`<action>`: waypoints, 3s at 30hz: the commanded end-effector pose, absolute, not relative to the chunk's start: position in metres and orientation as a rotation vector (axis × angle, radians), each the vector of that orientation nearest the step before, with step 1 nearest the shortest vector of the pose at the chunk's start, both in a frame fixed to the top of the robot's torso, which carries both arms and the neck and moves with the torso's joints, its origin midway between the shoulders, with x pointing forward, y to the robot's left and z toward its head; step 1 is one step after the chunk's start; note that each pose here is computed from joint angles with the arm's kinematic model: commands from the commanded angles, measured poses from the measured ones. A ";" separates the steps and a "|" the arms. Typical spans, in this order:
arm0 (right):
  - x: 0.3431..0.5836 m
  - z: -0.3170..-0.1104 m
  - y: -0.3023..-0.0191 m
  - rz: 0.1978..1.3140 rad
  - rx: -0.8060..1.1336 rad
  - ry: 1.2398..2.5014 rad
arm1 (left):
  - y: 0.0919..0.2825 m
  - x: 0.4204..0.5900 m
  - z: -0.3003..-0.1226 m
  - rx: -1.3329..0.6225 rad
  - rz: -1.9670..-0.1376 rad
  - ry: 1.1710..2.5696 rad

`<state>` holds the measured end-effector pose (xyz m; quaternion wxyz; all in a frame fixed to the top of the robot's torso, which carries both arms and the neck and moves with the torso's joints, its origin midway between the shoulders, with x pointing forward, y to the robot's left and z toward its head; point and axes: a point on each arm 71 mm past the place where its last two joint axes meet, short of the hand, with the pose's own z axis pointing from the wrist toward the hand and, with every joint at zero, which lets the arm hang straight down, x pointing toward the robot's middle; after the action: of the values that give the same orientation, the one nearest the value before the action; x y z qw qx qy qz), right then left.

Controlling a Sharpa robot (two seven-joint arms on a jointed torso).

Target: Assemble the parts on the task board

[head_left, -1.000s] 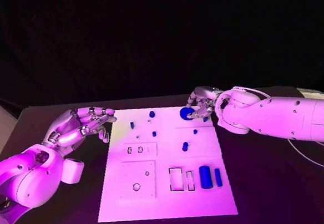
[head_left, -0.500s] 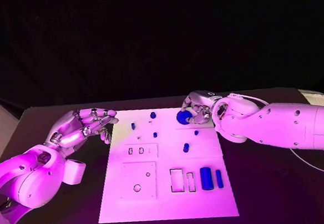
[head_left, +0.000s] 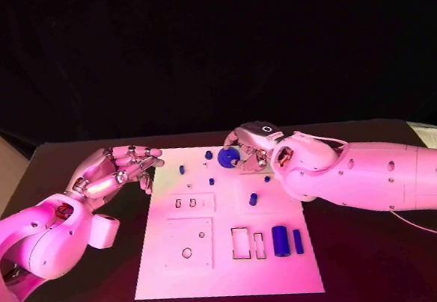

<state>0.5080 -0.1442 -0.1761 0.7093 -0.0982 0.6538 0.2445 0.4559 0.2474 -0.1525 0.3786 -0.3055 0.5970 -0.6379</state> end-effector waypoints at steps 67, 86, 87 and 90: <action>0.525 -0.198 -0.083 0.467 -0.361 1.434 | 0.237 0.457 -0.153 -0.756 -1.653 1.558; 0.526 -0.203 -0.088 0.568 -0.289 1.530 | 0.238 0.458 -0.154 -0.761 -1.640 1.568; 0.526 -0.204 -0.088 0.573 -0.283 1.536 | 0.238 0.458 -0.154 -0.761 -1.639 1.570; 0.526 -0.204 -0.089 0.585 -0.271 1.551 | 0.238 0.458 -0.155 -0.761 -1.636 1.573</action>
<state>0.5284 -0.0923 -0.1986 0.6949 -0.1216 0.6671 0.2392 0.4582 0.2405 -0.1552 0.3719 -0.3011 0.6083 -0.6333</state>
